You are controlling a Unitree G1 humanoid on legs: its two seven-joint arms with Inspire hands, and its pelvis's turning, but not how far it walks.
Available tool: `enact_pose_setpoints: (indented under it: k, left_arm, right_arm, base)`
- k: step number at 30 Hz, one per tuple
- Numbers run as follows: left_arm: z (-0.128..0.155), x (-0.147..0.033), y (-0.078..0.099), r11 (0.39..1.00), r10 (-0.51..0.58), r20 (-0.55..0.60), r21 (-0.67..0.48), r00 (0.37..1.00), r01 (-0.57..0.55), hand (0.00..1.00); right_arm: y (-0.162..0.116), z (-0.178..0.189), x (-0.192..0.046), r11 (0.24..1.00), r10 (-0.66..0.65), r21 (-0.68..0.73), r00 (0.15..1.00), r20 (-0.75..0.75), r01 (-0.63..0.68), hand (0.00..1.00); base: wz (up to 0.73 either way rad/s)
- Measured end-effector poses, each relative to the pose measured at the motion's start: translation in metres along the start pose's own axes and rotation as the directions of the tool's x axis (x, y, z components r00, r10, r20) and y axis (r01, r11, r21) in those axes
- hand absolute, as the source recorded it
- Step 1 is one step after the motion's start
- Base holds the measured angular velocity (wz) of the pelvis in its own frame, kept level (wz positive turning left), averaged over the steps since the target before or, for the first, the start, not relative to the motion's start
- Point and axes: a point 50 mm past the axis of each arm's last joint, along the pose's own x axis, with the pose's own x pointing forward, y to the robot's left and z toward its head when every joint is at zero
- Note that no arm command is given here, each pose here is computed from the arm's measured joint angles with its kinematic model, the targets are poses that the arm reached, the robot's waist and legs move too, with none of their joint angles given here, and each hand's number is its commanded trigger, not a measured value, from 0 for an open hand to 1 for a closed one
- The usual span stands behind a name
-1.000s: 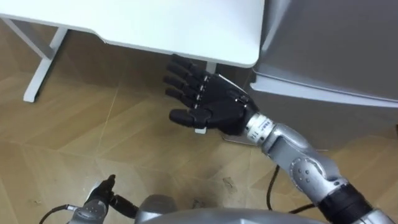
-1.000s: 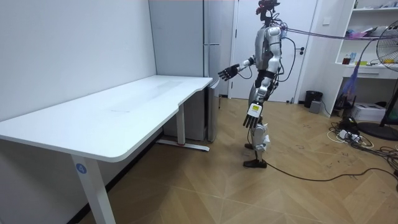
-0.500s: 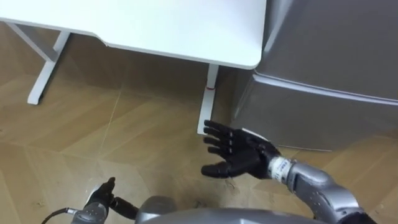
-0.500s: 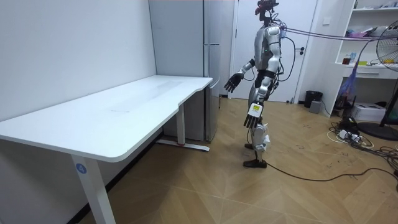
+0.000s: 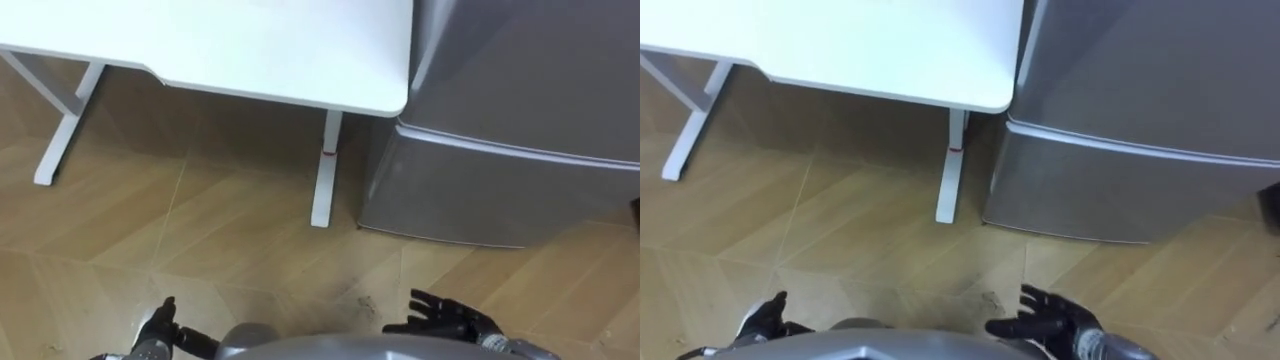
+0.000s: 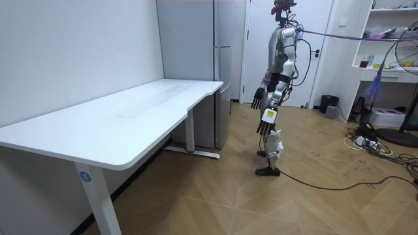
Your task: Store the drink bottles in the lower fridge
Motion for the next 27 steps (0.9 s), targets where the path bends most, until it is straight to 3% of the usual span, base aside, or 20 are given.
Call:
enact_pose_setpoints:
  k: [8,17,27]
  left_arm:
    - [-0.024,-0.006,-0.002,0.999,0.012,-0.074,-0.044,0.997,-0.016,0.00]
    - [-0.052,-0.012,-0.006,0.997,-0.015,-0.220,0.067,0.975,0.030,0.00]
    - [-0.055,-0.012,-0.009,0.996,-0.048,-0.249,0.063,0.967,0.065,0.00]
  right_arm:
    - [-0.002,-0.017,0.002,0.984,-0.109,0.138,0.994,-0.031,0.112,0.00]
    - [-0.014,-0.028,-0.003,0.941,-0.208,0.259,0.975,-0.071,0.220,0.00]
    - [-0.017,-0.032,-0.005,0.926,-0.224,0.292,0.970,-0.091,0.241,0.00]
  base:
    - [0.00]
    - [0.04]
    - [0.01]
